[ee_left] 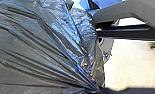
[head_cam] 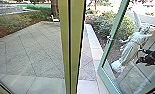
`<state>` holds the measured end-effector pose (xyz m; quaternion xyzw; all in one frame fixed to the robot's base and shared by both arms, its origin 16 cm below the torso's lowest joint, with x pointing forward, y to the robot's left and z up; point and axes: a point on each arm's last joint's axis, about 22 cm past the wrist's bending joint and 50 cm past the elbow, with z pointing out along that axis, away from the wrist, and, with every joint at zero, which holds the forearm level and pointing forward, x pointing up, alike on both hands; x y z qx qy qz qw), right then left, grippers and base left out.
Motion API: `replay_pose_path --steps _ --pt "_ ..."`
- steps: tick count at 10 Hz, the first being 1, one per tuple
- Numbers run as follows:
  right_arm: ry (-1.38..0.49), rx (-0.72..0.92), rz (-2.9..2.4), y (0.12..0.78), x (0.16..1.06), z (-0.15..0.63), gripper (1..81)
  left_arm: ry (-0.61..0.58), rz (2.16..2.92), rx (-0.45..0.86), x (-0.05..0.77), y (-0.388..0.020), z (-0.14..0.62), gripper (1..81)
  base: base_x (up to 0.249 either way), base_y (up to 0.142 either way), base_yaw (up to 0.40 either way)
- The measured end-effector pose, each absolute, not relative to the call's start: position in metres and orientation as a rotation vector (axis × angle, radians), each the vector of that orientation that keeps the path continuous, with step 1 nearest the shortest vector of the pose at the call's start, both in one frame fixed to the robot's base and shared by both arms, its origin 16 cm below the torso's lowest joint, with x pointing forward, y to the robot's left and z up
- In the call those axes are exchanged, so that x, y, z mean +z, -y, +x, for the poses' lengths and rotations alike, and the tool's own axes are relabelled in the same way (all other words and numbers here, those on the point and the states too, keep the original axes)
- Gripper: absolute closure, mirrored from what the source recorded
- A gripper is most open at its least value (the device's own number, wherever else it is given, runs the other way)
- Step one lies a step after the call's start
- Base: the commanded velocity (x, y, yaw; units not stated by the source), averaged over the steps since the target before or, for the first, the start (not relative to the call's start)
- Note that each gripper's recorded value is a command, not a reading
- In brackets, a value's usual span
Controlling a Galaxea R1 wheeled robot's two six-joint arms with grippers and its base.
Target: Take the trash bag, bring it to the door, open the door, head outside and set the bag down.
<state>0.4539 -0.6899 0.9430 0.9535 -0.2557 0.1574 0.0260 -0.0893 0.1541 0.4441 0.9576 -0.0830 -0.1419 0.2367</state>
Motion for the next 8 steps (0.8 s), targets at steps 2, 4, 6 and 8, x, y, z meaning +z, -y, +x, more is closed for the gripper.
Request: replay_pose_path --steps 2,4,6,8 --pt "0.763 0.398 3.010 0.664 0.911 0.441 1.0 0.229 2.626 -0.387 0.444 -0.154 -0.089 81.1 0.000 0.000 0.000" --pt "0.756 0.214 3.043 0.649 0.853 0.393 1.0 0.237 2.629 -0.386 0.443 -0.158 -0.088 81.1 0.000 0.000 0.000" --pt "0.746 0.053 3.079 0.627 0.796 0.339 1.0 0.243 2.632 -0.383 0.443 -0.161 -0.087 81.1 0.000 0.000 0.000" --pt "0.765 -0.025 3.098 0.616 0.753 0.286 1.0 0.254 2.630 -0.379 0.443 -0.161 -0.087 81.1 0.000 0.000 0.000"
